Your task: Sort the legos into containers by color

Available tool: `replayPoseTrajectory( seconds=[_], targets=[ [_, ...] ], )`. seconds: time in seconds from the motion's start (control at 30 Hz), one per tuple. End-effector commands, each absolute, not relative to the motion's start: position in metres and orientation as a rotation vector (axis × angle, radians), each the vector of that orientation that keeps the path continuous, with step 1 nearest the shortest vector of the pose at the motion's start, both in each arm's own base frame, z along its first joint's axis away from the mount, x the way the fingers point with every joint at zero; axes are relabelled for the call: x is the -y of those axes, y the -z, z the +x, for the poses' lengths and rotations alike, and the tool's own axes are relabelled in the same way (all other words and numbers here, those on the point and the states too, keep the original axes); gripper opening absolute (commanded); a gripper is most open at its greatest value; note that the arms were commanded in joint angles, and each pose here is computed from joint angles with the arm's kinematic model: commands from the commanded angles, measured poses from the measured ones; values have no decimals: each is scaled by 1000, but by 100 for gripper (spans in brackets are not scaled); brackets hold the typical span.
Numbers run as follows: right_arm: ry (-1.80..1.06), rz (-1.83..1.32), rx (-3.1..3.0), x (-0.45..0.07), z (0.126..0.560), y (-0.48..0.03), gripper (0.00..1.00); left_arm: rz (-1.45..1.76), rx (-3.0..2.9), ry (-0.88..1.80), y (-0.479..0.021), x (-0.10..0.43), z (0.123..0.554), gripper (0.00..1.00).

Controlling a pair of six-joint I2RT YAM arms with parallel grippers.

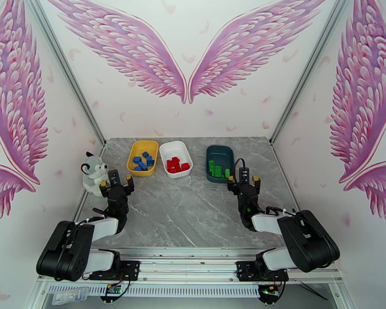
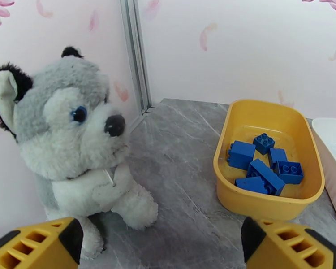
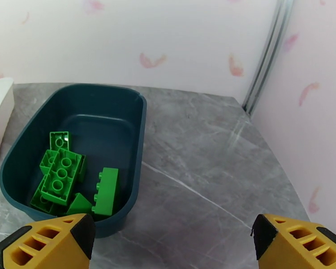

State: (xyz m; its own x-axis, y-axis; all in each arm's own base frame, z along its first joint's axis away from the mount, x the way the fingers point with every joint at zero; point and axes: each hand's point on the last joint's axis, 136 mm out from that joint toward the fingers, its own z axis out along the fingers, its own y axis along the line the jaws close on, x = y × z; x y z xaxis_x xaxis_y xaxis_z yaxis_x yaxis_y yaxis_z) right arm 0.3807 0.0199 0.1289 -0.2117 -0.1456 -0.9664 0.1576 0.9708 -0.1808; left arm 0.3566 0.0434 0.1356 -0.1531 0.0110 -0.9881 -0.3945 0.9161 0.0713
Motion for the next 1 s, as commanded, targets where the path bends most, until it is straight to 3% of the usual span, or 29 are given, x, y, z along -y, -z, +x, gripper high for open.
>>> replayPoseTrajectory(
  seconds=[0.0, 0.27, 0.43, 0.97],
  targets=[
    [173, 15, -1709, -21, 377, -130, 99, -240, -1605, -321, -144, -36, 356, 99],
    [134, -27, -1693, -27, 374, -122, 99, -158, -1635, -296, -131, -22, 362, 99],
    [191, 56, -1804, -12, 397, -114, 100, -189, -1680, -326, -130, -28, 374, 99],
    [161, 80, -1820, -6, 398, -112, 99, -266, -1781, -268, -119, -48, 390, 99]
  ],
)
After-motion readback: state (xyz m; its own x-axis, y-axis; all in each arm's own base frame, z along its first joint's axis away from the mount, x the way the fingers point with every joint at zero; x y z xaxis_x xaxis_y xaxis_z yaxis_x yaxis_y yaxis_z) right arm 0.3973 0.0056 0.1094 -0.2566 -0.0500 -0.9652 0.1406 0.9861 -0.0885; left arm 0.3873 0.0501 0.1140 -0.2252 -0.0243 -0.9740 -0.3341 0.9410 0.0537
